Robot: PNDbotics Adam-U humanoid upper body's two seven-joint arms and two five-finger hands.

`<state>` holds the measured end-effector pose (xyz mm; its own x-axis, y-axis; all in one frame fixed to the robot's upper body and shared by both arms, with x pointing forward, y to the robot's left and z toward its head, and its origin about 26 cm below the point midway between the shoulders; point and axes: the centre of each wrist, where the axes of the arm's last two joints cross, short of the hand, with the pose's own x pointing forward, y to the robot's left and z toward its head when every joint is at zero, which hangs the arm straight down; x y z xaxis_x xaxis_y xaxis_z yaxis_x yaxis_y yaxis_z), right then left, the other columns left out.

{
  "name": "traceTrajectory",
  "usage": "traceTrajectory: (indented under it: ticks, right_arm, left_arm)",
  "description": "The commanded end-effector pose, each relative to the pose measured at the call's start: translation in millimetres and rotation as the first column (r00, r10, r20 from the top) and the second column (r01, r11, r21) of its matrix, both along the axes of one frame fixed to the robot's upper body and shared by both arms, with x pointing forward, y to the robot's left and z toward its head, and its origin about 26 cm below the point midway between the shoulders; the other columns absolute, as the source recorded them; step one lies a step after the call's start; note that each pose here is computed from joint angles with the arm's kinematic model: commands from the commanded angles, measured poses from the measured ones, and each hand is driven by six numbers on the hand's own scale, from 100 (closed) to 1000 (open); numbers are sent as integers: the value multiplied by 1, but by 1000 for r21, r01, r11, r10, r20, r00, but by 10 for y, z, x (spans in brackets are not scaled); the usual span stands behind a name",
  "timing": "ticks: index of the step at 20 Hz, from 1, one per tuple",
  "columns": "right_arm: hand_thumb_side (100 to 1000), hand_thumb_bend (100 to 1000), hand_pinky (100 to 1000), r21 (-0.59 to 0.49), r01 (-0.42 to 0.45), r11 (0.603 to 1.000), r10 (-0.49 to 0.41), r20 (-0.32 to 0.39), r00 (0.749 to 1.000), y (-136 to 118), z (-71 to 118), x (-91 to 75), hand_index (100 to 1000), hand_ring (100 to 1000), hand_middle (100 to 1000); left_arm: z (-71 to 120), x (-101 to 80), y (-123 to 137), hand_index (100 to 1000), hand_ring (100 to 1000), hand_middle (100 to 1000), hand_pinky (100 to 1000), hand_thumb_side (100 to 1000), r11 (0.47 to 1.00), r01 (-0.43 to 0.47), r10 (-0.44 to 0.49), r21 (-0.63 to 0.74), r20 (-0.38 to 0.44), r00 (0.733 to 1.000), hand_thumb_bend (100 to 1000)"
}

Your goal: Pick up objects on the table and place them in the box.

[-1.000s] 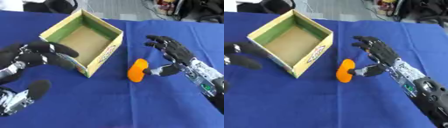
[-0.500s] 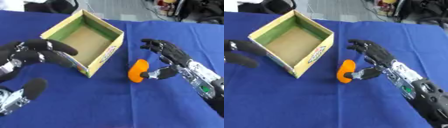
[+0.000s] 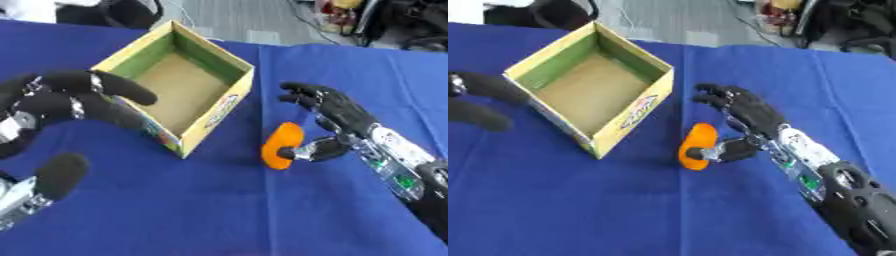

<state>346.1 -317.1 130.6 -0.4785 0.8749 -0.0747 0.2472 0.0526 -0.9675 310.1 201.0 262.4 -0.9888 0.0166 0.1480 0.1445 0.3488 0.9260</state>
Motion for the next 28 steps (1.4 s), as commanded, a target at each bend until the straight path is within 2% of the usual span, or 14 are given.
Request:
traceTrajectory:
  ticks: [1,7,18,28]
  right_arm:
    - [1000,755,818,-13,13,1000,-12,35,999,-70,83,-31,895,832,928]
    - [1000,761,810,-15,34,999,-33,36,999,-108,45,-85,896,828,927]
    - [1000,770,784,-27,71,997,-70,39,997,-174,6,-42,896,814,921]
    - [1000,777,715,-37,101,994,-100,38,994,-238,-16,-1,892,790,909]
  left_arm:
    - [100,-26,-12,836,820,838,845,974,962,124,-186,242,254,949,100]
    - [135,-26,-37,836,820,838,845,975,963,130,-192,236,263,946,100]
    - [165,-26,-57,836,819,838,844,975,964,130,-193,232,273,943,100]
    - [211,-28,-91,835,819,838,843,971,966,137,-198,221,280,940,100]
